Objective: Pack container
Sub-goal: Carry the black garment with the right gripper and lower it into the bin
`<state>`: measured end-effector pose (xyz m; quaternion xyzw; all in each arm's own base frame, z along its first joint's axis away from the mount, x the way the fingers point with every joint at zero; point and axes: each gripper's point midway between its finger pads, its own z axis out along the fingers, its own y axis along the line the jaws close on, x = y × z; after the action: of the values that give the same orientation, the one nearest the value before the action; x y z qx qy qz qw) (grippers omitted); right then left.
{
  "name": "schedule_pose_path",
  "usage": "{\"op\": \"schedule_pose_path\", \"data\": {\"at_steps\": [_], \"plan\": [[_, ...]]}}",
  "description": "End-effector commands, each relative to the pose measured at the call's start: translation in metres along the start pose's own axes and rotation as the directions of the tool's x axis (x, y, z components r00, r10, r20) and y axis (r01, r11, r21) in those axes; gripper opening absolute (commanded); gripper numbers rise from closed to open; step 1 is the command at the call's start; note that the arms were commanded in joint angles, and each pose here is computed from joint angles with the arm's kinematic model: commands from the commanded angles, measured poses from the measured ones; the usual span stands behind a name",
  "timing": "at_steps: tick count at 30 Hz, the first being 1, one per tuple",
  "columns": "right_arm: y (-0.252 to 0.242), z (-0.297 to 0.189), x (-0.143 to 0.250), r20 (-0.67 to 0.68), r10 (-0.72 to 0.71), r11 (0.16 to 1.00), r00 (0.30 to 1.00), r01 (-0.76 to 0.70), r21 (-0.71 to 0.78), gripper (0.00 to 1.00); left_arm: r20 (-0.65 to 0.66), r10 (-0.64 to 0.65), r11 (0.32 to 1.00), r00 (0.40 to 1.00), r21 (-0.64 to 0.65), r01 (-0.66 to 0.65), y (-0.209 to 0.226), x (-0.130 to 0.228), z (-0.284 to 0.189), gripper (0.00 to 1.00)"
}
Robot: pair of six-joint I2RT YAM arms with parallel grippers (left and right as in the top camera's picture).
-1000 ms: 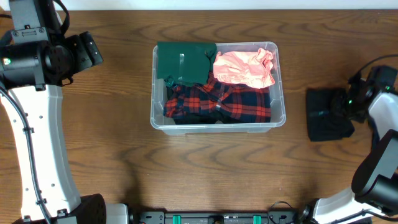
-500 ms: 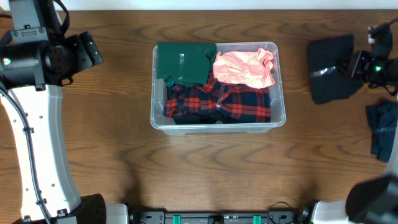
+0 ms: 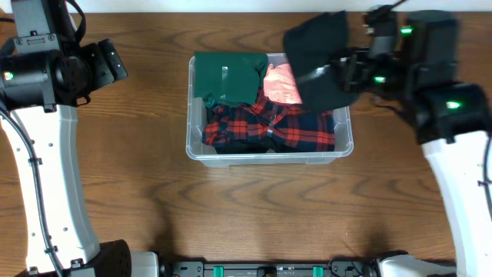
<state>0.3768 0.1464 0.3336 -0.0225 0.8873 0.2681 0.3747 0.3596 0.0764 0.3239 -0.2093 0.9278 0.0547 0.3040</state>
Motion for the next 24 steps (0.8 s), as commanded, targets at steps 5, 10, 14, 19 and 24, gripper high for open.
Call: {"op": "schedule_pose_path", "data": {"at_steps": [5,10,14,19,24], "plan": [[0.043,0.069,0.032,-0.076,0.352,0.936,0.933,-0.35,0.045,0.01,-0.01,0.001,1.0,1.0,-0.016,-0.002,0.003,0.001,0.004,0.98],[0.081,0.113,0.058,-0.142,0.415,0.909,0.899,-0.418,0.012,0.01,-0.01,0.001,1.0,1.0,-0.016,-0.002,0.003,0.001,0.004,0.98],[0.099,0.136,0.075,-0.162,0.459,0.886,0.873,-0.462,0.019,0.01,-0.01,0.001,1.0,1.0,-0.016,-0.002,0.003,0.001,0.004,0.98],[0.106,0.155,0.095,-0.165,0.497,0.868,0.852,-0.493,0.064,0.01,-0.01,0.001,1.0,1.0,-0.016,-0.002,0.003,0.001,0.004,0.98],[0.108,0.168,0.117,-0.176,0.501,0.865,0.847,-0.487,0.12,0.01,-0.01,0.001,1.0,1.0,-0.016,-0.002,0.003,0.001,0.004,0.98]]}}
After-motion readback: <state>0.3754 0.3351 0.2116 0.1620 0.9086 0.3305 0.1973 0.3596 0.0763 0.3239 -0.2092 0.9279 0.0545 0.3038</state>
